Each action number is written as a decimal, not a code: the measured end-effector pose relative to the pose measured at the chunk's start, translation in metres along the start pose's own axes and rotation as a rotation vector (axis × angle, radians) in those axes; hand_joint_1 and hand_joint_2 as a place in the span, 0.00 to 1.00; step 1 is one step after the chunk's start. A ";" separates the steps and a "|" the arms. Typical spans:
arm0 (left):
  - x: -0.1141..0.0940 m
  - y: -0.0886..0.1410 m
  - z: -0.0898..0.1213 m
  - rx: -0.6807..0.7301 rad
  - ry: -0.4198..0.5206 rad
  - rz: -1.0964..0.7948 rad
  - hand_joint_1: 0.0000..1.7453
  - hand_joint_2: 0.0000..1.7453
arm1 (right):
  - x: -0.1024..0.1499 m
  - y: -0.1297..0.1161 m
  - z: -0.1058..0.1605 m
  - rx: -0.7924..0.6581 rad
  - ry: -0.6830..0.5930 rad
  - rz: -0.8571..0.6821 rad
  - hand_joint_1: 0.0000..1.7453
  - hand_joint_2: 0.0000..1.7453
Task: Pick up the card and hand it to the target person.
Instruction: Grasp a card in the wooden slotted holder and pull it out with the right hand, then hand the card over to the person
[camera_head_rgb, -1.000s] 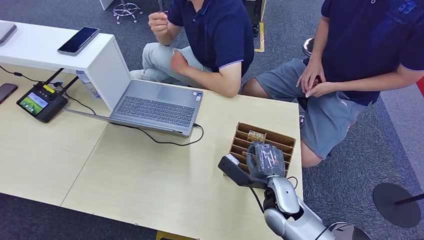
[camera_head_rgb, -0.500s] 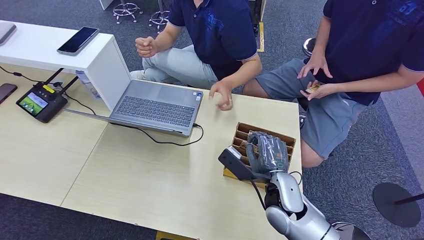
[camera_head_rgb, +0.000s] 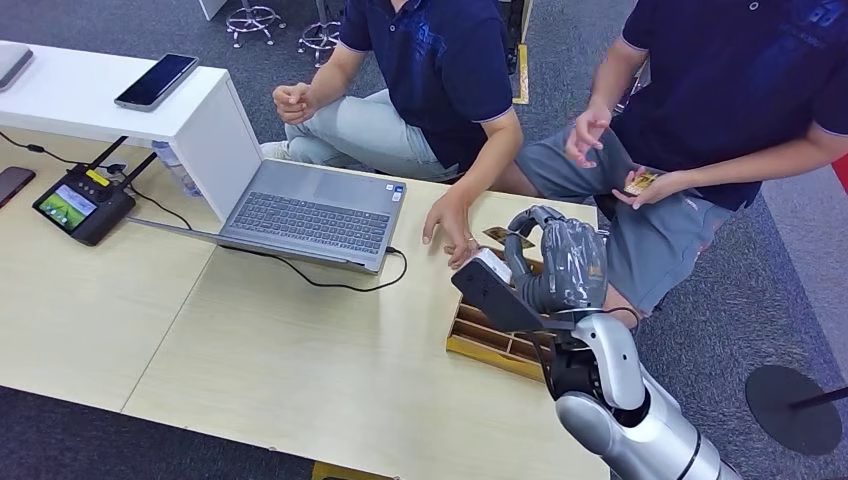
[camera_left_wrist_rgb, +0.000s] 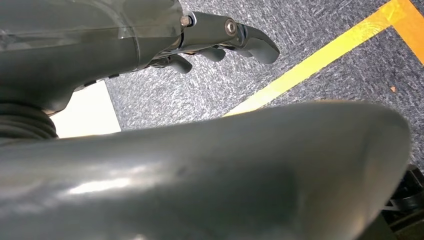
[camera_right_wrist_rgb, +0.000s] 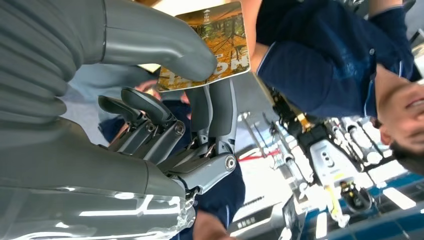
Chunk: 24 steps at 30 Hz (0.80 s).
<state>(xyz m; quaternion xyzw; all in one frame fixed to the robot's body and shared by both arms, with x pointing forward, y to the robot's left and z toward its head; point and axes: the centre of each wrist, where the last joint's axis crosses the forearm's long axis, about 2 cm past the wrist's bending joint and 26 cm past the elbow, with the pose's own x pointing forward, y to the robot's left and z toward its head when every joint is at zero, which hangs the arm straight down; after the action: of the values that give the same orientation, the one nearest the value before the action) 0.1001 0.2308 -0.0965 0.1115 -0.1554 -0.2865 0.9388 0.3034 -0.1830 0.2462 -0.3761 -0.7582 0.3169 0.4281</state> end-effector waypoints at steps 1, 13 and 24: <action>0.000 0.000 0.000 -0.001 0.000 0.000 0.00 0.00 | -0.001 0.001 0.000 0.006 0.001 -0.006 1.00 1.00; 0.002 0.001 0.000 -0.007 0.011 -0.002 0.00 0.00 | -0.018 0.021 0.005 0.075 0.037 0.001 1.00 1.00; 0.002 0.002 0.000 0.001 0.004 -0.006 0.00 1.00 | -0.022 0.027 0.007 0.095 0.049 0.016 0.93 1.00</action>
<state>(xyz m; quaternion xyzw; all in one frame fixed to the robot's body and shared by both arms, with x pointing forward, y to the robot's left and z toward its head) 0.1026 0.2309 -0.0959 0.1131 -0.1532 -0.2889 0.9382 0.3132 -0.1888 0.2126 -0.3692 -0.7283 0.3468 0.4615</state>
